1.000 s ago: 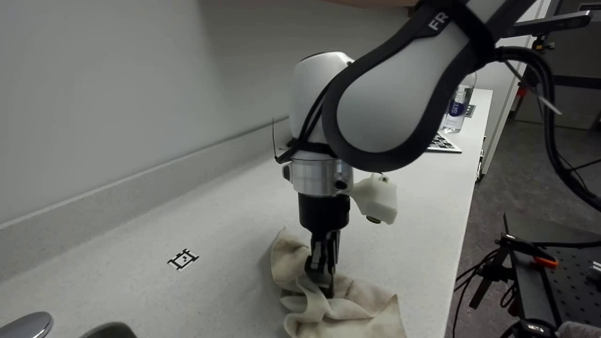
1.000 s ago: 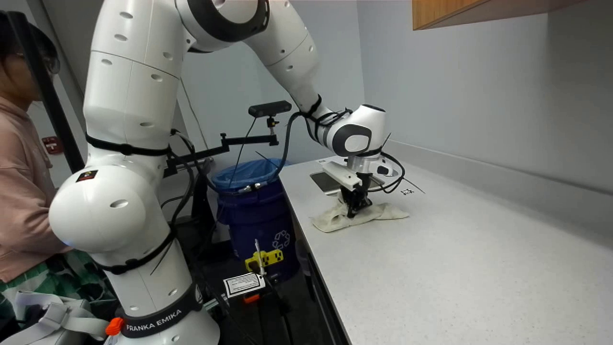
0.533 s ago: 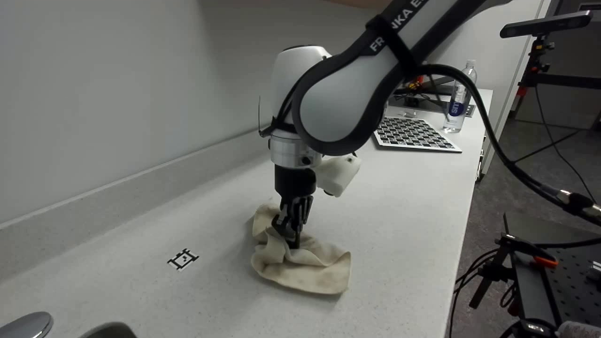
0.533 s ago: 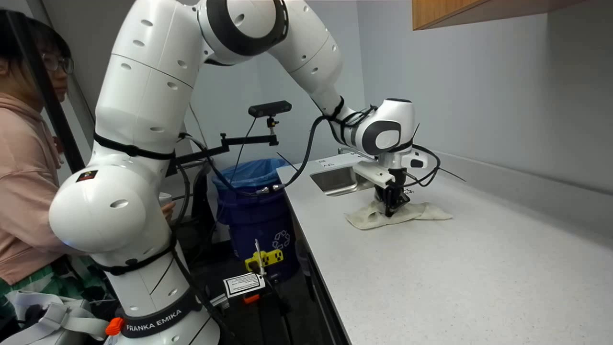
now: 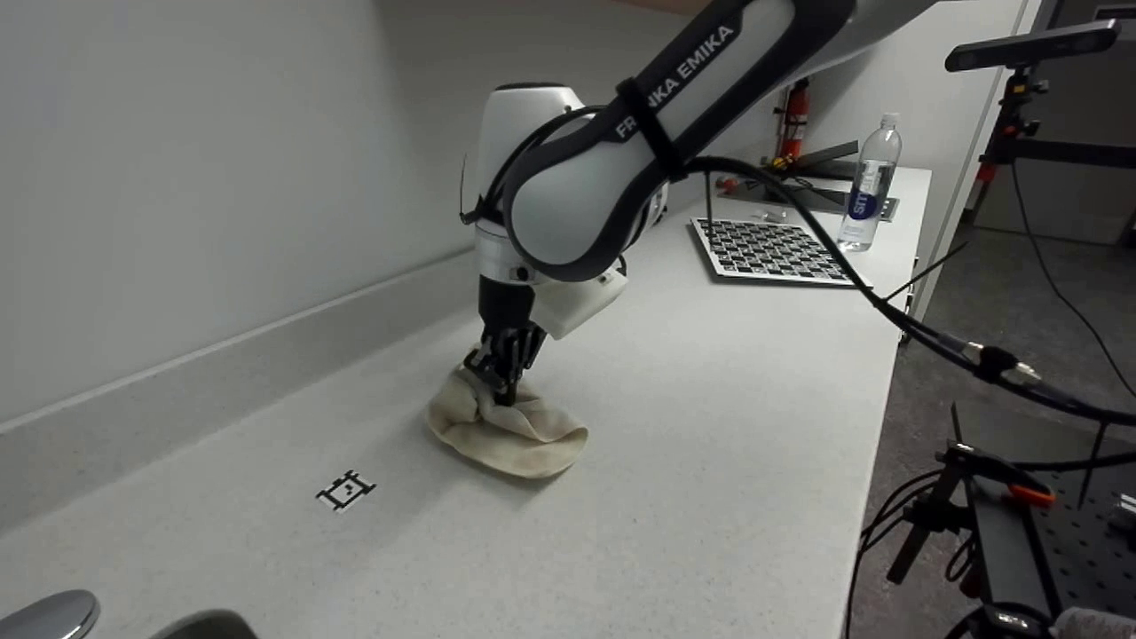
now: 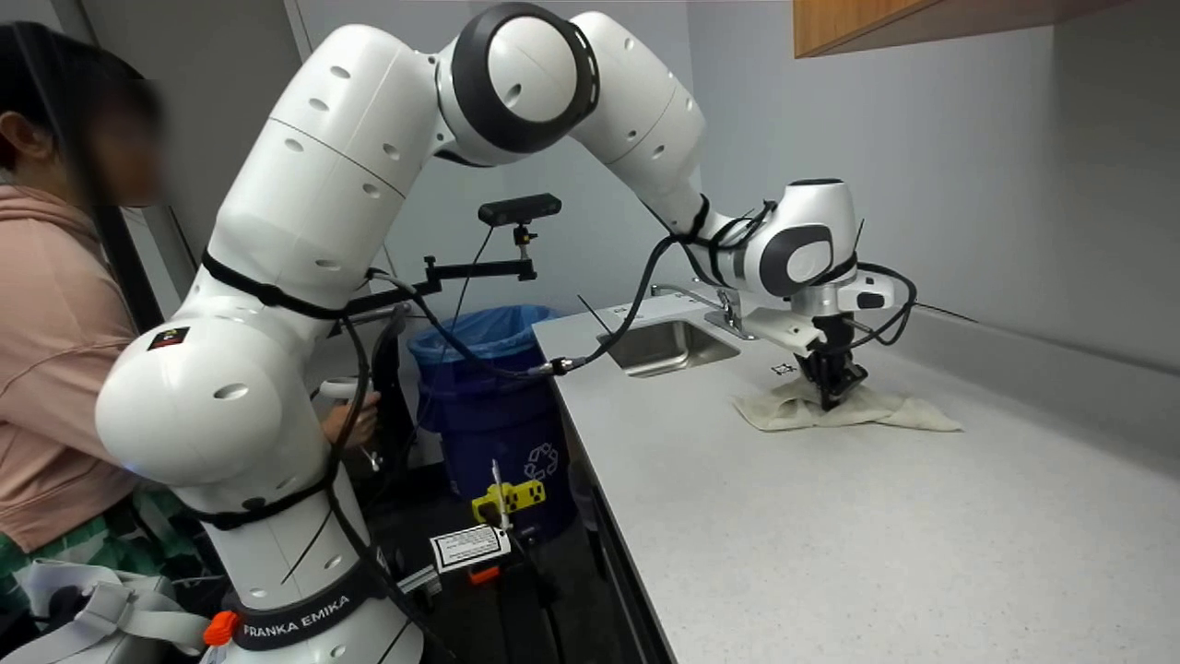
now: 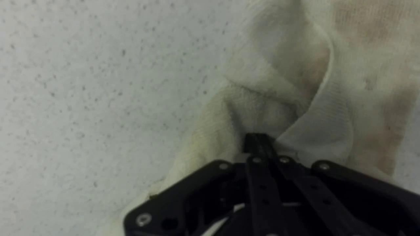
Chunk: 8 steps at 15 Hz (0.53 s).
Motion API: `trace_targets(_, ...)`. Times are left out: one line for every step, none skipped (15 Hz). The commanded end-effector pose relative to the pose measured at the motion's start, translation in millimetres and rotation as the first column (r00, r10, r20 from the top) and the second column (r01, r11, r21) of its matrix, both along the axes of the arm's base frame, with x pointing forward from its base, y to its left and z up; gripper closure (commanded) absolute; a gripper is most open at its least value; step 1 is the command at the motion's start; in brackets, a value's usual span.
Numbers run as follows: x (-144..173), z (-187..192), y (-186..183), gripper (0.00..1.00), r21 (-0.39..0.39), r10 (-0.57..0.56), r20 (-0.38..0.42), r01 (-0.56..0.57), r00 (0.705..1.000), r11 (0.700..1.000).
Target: Use the towel to wipe the countertop
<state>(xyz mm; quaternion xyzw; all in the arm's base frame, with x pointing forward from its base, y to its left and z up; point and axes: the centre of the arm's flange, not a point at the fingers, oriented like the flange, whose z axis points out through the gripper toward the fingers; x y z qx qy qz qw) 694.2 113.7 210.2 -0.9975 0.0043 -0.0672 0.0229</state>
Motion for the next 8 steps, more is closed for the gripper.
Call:
trace_targets(51.3,-12.3,-0.6,1.0,-0.045,-0.065,0.066,0.068,0.996,0.997)
trace_targets(58.3,-13.6,0.1,1.0,-0.049,-0.079,0.075,0.083,0.994,0.995)
trace_targets(63.7,-16.3,-0.6,1.0,-0.052,-0.092,0.081,0.096,0.992,0.994)
trace_targets(66.9,-18.6,0.0,1.0,-0.051,-0.103,0.082,0.107,0.991,0.993)
trace_targets(67.4,-20.2,1.6,1.0,-0.045,-0.109,0.081,0.113,0.991,0.993)
trace_targets(65.1,-21.0,4.8,1.0,-0.031,-0.113,0.073,0.115,0.991,0.993)
trace_targets(60.1,-21.3,8.7,1.0,-0.021,-0.109,0.065,0.11,0.992,0.994)
trace_targets(52.2,-21.6,12.4,1.0,-0.01,-0.1,0.051,0.1,0.994,0.995)
